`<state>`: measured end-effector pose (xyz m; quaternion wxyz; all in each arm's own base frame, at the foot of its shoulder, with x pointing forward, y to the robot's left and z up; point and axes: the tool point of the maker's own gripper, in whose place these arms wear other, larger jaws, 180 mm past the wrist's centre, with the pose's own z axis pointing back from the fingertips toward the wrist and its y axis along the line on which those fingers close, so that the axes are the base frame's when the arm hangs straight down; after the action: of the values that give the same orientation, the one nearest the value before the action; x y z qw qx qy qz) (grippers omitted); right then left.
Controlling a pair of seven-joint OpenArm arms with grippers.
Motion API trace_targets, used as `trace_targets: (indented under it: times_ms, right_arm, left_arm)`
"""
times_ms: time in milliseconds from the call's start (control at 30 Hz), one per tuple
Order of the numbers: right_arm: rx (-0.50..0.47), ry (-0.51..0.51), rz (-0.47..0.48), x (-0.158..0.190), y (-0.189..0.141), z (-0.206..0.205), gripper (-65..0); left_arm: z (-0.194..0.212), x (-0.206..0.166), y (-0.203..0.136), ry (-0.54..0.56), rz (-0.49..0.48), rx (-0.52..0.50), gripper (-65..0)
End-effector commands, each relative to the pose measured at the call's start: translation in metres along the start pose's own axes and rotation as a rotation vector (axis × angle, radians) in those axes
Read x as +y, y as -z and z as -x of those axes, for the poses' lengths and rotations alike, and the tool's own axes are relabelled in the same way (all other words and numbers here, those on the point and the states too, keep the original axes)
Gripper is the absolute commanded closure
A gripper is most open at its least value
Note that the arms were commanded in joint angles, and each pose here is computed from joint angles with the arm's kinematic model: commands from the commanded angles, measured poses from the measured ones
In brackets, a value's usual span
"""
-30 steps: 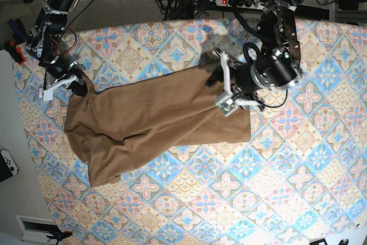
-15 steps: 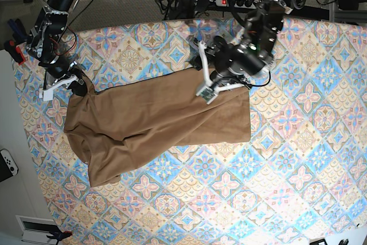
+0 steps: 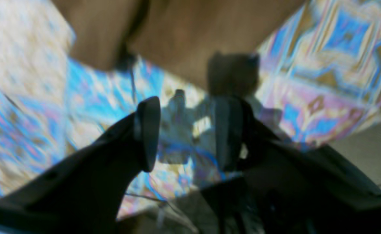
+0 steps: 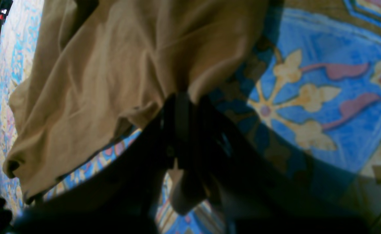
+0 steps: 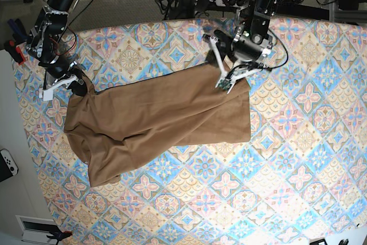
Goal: Layout the t-shirt on the table in an organized manner, then fold the t-shirt properly
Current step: 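Lower the left gripper onto the brown shirt's end and grasp the corner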
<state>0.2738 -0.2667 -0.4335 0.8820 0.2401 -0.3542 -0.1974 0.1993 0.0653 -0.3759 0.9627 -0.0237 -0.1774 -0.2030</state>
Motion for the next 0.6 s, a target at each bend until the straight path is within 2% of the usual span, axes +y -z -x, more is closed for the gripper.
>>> trace_targets:
  times_ms: [0, 233, 467, 567]
  right_arm:
    - [0.063, -0.019, 0.032, -0.007, -0.002, 0.010, 0.0]
    - [0.064, -0.019, 0.033, -0.007, -0.003, 0.010, 0.0]
    - [0.063, -0.020, 0.032, -0.007, -0.003, 0.010, 0.0]
    - [0.061, -0.022, 0.032, -0.006, -0.003, 0.009, 0.0]
  left_arm:
    - [-0.004, -0.002, -0.002, -0.021, 0.008, -0.022, -26.7]
    - [0.008, 0.002, 0.005, -0.146, 0.007, -0.031, -26.7]
    - [0.009, 0.031, 0.003, -0.218, -0.048, -0.049, -26.7]
    - [-0.003, 0.035, 0.005, -0.216, -0.053, -0.096, -26.7]
